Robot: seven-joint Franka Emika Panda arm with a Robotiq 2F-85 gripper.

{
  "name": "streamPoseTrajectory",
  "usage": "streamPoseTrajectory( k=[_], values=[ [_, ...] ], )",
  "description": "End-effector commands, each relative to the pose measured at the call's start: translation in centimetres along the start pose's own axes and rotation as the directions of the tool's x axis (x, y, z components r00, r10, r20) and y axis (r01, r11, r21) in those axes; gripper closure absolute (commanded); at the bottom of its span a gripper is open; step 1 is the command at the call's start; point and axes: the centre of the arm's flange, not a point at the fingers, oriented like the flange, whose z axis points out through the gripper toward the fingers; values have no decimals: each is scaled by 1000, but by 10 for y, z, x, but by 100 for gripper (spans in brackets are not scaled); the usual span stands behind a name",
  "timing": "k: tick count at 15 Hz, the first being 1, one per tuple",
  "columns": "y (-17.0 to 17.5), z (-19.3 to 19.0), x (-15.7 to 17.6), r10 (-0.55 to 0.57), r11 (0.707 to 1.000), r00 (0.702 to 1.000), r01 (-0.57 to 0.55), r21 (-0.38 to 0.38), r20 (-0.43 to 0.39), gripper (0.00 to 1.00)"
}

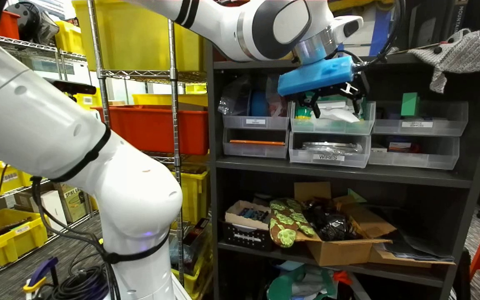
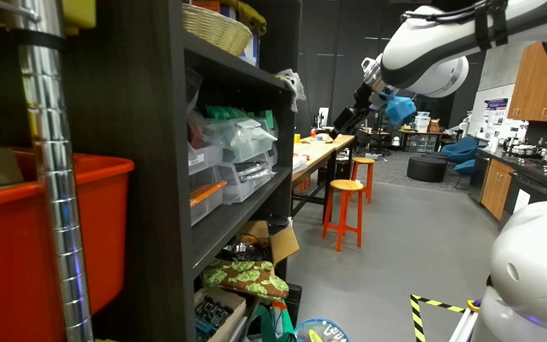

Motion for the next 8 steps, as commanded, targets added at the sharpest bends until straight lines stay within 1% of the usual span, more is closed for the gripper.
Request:
streamPoseTrajectory(
  k=[1, 3, 5, 6, 7, 8],
  values=[
    [-5, 1, 22, -14, 995, 983, -5, -102, -185, 0],
    [-4, -4, 34, -2, 987, 954, -46, -152, -301, 0],
    [-2, -10, 45, 50, 975, 915, -132, -179, -399, 0],
    [-1, -13, 49, 72, 967, 892, -172, -187, -446, 0],
    [0, -16, 50, 71, 960, 863, -195, -199, -501, 0],
    [0, -18, 48, 45, 956, 831, -197, -217, -554, 0]
  ],
)
